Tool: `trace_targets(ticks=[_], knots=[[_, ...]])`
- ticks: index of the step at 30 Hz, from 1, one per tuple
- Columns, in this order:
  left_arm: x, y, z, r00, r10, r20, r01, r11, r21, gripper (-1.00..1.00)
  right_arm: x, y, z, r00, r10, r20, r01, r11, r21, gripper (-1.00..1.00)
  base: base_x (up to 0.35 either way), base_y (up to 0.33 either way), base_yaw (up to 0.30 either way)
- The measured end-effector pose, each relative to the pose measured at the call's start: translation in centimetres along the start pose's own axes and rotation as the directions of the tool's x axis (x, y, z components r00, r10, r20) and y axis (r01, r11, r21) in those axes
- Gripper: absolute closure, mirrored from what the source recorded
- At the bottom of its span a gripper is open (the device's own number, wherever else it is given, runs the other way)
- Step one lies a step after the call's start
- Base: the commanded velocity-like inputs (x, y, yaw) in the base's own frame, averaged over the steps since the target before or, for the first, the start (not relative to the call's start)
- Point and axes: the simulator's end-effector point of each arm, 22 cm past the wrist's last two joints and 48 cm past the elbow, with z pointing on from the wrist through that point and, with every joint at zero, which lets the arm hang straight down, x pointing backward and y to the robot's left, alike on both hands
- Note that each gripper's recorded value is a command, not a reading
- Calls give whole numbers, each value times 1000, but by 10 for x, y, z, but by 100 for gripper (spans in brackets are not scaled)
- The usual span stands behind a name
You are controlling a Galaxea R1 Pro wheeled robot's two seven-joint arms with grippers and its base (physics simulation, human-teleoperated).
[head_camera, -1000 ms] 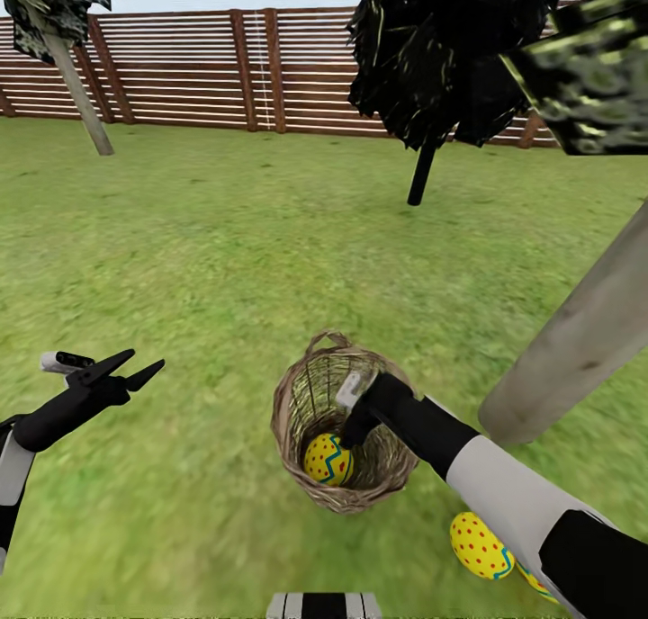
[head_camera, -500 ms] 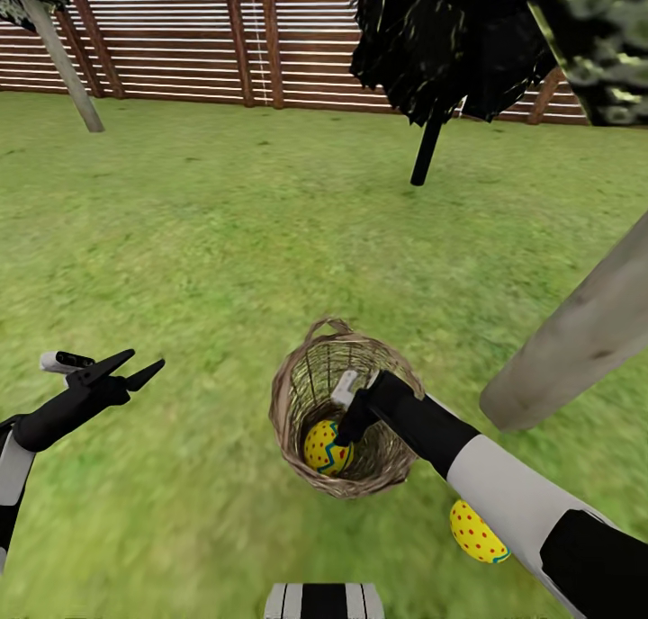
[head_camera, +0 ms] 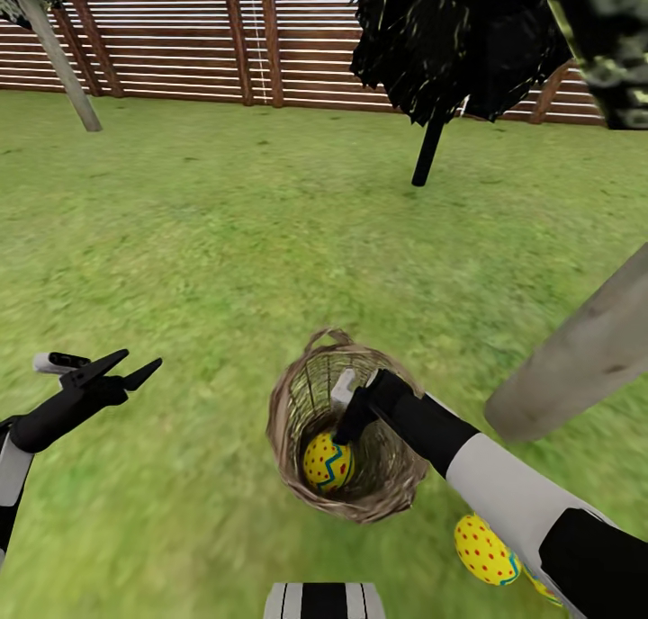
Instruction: Take the three Easter eggs out of the wicker basket on the lawn in the garden, then place them on the lawn next to a single tree (choose any tree) so that all three eggs are next to the same tree and none are left in the basket.
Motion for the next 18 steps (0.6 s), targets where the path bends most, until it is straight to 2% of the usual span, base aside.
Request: trace_targets(ticks=[9, 18], knots=[[2, -3, -2, 1000, -8, 1, 8, 1000, 24, -100, 0, -1, 1, 1000, 2, -4, -2, 1000, 6, -100, 60, 0, 0], [7, 16, -6, 999, -33, 1, 33, 999, 4, -100, 12, 5, 21, 1000, 8, -29, -9, 1000, -20, -100, 1, 0, 0]])
